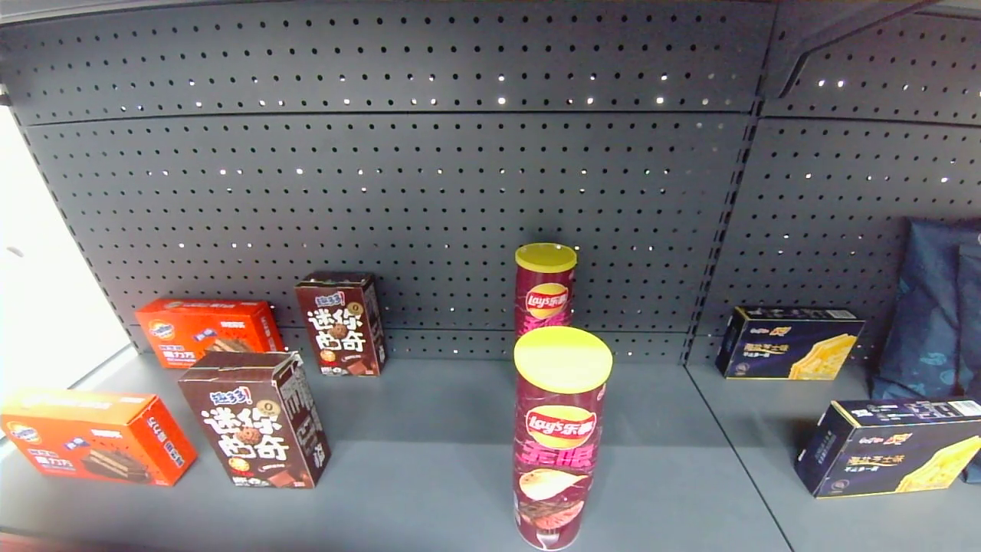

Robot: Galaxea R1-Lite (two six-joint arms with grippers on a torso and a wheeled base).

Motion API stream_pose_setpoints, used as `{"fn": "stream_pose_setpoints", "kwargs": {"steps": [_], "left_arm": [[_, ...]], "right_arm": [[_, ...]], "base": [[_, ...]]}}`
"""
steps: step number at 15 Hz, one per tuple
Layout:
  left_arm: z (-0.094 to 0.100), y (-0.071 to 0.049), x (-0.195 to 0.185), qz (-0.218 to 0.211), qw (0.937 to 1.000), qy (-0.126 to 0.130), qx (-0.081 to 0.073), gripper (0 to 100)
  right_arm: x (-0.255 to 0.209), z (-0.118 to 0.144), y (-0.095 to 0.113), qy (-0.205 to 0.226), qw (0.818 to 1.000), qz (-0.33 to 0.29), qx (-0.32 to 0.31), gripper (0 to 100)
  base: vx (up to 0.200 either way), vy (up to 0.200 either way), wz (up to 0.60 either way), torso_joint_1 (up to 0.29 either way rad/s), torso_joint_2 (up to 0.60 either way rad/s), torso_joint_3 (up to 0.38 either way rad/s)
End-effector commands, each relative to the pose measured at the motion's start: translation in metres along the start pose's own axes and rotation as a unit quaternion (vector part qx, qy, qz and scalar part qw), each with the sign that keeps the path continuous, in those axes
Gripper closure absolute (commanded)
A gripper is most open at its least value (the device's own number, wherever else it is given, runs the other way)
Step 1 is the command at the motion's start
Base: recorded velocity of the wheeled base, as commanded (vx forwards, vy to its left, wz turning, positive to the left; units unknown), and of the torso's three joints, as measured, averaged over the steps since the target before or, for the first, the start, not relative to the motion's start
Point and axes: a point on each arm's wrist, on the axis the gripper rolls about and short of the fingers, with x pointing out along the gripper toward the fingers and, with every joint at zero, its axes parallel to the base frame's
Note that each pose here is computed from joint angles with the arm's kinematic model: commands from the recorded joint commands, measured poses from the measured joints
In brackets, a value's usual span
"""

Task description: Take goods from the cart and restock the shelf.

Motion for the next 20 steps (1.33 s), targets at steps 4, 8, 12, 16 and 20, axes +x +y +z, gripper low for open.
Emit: {"fn": "stream_pose_setpoints", "kwargs": {"steps": [4, 8, 12, 16, 20], "left_arm": [[0.0, 0.0, 0.0001, -0.001, 1.0, 0.001, -0.001, 0], [0.0, -0.0001, 0.0001, -0.001, 1.0, 0.001, 0.001, 0], [0.0, -0.0001, 0.0001, -0.001, 1.0, 0.001, 0.001, 0], [0.0, -0.0001, 0.0001, -0.001, 1.0, 0.001, 0.003, 0], [0.0, -0.0001, 0.0001, -0.001, 1.0, 0.001, 0.002, 0]], "right_arm": [[0.0001, 0.0002, 0.0, 0.0, 1.0, 0.0, 0.0, 0], [0.0001, 0.0001, 0.0, 0.0, 1.0, 0.0, 0.0, 0], [0.0001, 0.0001, 0.0, 0.0, 1.0, 0.0, 0.0, 0], [0.0001, 0.0001, 0.0, 0.0, 1.0, 0.0, 0.0, 0], [0.0001, 0.0001, 0.0, 0.0, 1.0, 0.0, 0.0, 0]], "base": [[0.0, 0.0, 0.0, 0.0, 0.0, 0.0], [0.0, 0.0, 0.0, 0.0, 0.0, 0.0], [0.0, 0.0, 0.0, 0.0, 0.0, 0.0], [0.0, 0.0, 0.0, 0.0, 0.0, 0.0], [0.0, -0.05, 0.0, 0.001, 0.0, -0.001]]}}
